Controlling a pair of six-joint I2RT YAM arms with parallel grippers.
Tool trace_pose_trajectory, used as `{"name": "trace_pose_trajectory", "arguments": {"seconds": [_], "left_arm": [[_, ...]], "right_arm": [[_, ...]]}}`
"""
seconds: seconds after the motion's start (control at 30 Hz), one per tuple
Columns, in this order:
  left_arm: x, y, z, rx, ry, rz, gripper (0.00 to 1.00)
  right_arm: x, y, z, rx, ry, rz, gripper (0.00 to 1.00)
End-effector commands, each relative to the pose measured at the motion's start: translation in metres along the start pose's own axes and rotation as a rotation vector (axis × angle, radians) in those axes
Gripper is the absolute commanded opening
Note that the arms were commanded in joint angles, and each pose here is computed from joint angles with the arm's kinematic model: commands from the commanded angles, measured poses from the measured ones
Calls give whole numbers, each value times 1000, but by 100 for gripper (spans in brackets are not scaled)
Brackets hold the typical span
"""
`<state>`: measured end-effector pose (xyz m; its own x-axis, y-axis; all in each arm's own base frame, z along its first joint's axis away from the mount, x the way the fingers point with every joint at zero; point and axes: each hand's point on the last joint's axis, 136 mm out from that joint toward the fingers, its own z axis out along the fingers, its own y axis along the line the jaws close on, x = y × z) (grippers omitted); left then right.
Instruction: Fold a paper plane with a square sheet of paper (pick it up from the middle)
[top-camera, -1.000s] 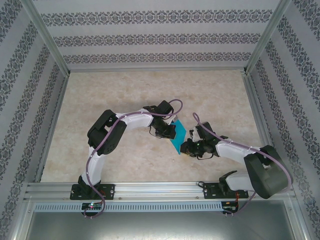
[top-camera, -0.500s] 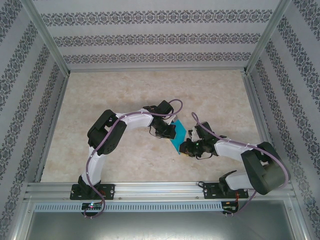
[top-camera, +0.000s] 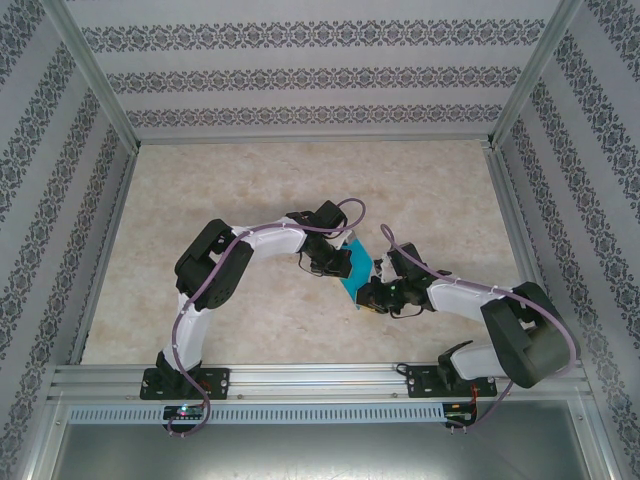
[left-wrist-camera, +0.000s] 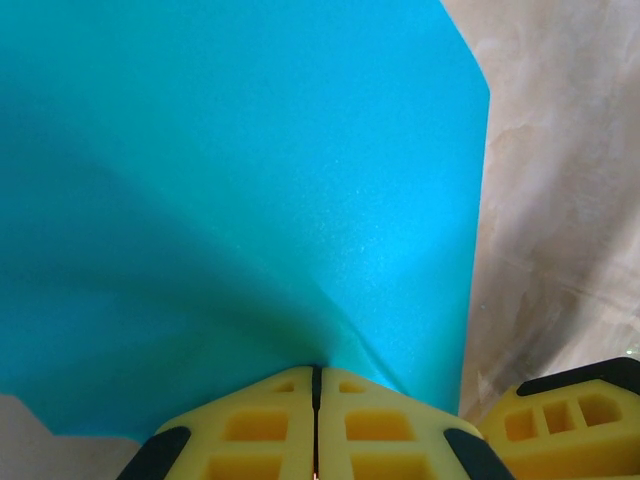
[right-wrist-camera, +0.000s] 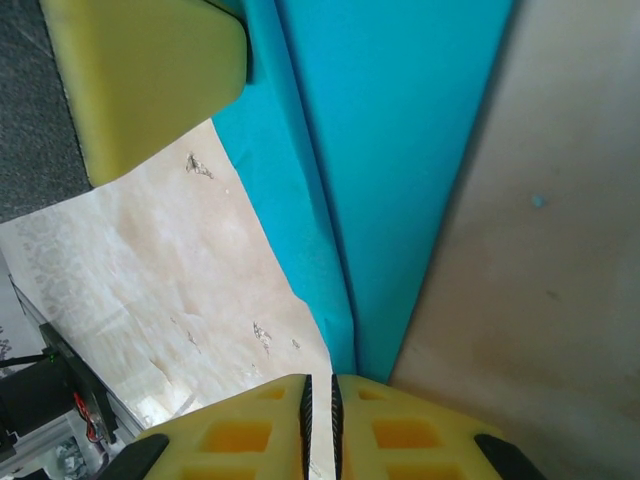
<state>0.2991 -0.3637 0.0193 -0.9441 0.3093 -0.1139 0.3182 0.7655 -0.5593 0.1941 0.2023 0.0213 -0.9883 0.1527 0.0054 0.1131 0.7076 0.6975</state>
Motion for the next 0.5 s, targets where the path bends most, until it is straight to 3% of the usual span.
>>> {"name": "trace_pose_trajectory", "arguments": {"seconds": [0.0,0.47], "left_arm": [[20,49,24,-128,66,-44,9],[21,53,24,-135,72,-45,8]], "right_arm": [[-2,9,3,-21,8,-25,16],[8,-12,6,99,64,-34,15]]}}
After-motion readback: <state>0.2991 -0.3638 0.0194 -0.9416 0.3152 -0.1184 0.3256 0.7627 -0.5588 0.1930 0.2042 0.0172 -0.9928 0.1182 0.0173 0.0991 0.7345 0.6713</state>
